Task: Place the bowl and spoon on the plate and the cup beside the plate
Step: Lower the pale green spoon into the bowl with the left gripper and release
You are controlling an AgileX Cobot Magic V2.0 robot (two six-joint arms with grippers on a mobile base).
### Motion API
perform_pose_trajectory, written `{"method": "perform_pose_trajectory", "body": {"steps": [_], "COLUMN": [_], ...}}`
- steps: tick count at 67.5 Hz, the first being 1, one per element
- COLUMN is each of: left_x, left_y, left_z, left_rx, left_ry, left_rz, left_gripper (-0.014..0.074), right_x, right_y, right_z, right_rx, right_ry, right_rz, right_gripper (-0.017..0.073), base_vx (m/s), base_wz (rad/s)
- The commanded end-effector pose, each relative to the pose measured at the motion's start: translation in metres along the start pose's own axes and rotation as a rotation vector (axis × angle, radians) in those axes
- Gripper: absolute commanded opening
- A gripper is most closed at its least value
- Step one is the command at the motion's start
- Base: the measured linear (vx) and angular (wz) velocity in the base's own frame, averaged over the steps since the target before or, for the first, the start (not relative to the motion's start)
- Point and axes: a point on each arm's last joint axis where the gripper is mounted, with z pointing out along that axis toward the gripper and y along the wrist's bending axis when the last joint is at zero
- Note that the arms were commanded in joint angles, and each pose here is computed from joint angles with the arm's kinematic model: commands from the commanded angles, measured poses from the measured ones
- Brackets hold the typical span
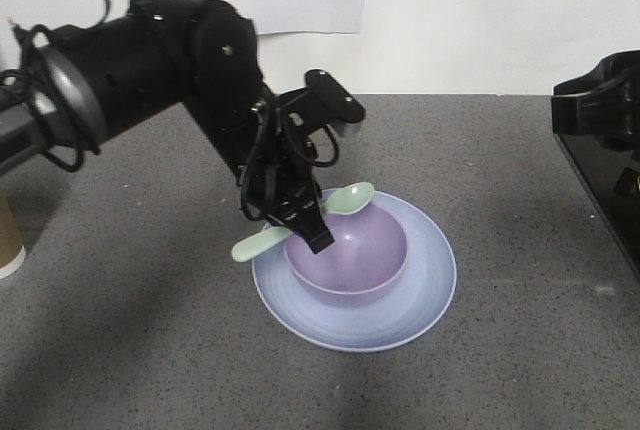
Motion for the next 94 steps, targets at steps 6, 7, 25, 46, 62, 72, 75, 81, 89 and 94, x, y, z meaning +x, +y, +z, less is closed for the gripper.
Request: {"method": "perform_pose_trajectory", "body": {"steps": [6, 7, 25, 46, 62, 72, 75, 81, 89, 94], "left_x": [-0.009, -0.009, -0.015, -0.014, -0.015, -0.017, -0.020, -0.025, -0.027, -0.027], "left_y": [-0.011, -0.011, -0.012, -0.012, -0.012, -0.011, -0.011, -0.012, -0.013, -0.013], "left_z": [-0.019, -0.017, 0.001, 0.005, 0.005, 0.000, -0.005, -0.014, -0.021, -0.020], "left_rx": [-0.097, -0.096, -0.088, -0.083, -0.084, -0.088, -0.091, -0.088, -0.081, -0.080], "left_ry": [-0.015, -0.012, -0.008, 0.004, 0.003, -0.010, -0.029, -0.068, -0.079, -0.076], "left_rz": [0.041, 0.042, -0.001, -0.021, -0.021, -0.020, -0.029, -0.051, -0.058, -0.060], "left_gripper": [0.0003, 0.0003, 0.0003, 0.0008, 0.0044, 0.0083, 0.0097, 0.0131, 0.0248, 0.0262], "right_x": [-0.011, -0.011, -0.010, -0.005, -0.001, -0.001, -0.001, -0.001, -0.001, -0.001], "right_y": [-0.002, -0.002, -0.002, -0.001, 0.000, -0.001, -0.001, -0.001, 0.000, 0.000], "right_z": [-0.010, -0.010, -0.010, -0.004, 0.002, 0.002, 0.002, 0.002, 0.002, 0.002], "right_rx": [0.006, 0.006, 0.006, 0.004, -0.001, -0.001, -0.001, -0.001, -0.001, -0.001], "right_ry": [-0.088, -0.088, -0.082, -0.076, -0.082, -0.083, -0.083, -0.083, -0.085, -0.085], "right_rz": [-0.013, -0.013, -0.012, -0.016, -0.020, -0.021, -0.021, -0.021, -0.021, -0.021], "right_gripper": [0.0339, 0.0339, 0.0339, 0.0339, 0.0339, 0.0339, 0.0339, 0.0339, 0.0339, 0.0339], "base_vx": [0.00, 0.00, 0.00, 0.00, 0.00, 0.00, 0.00, 0.00, 0.00, 0.00], "base_wz": [0.00, 0.00, 0.00, 0.00, 0.00, 0.00, 0.00, 0.00, 0.00, 0.00]}}
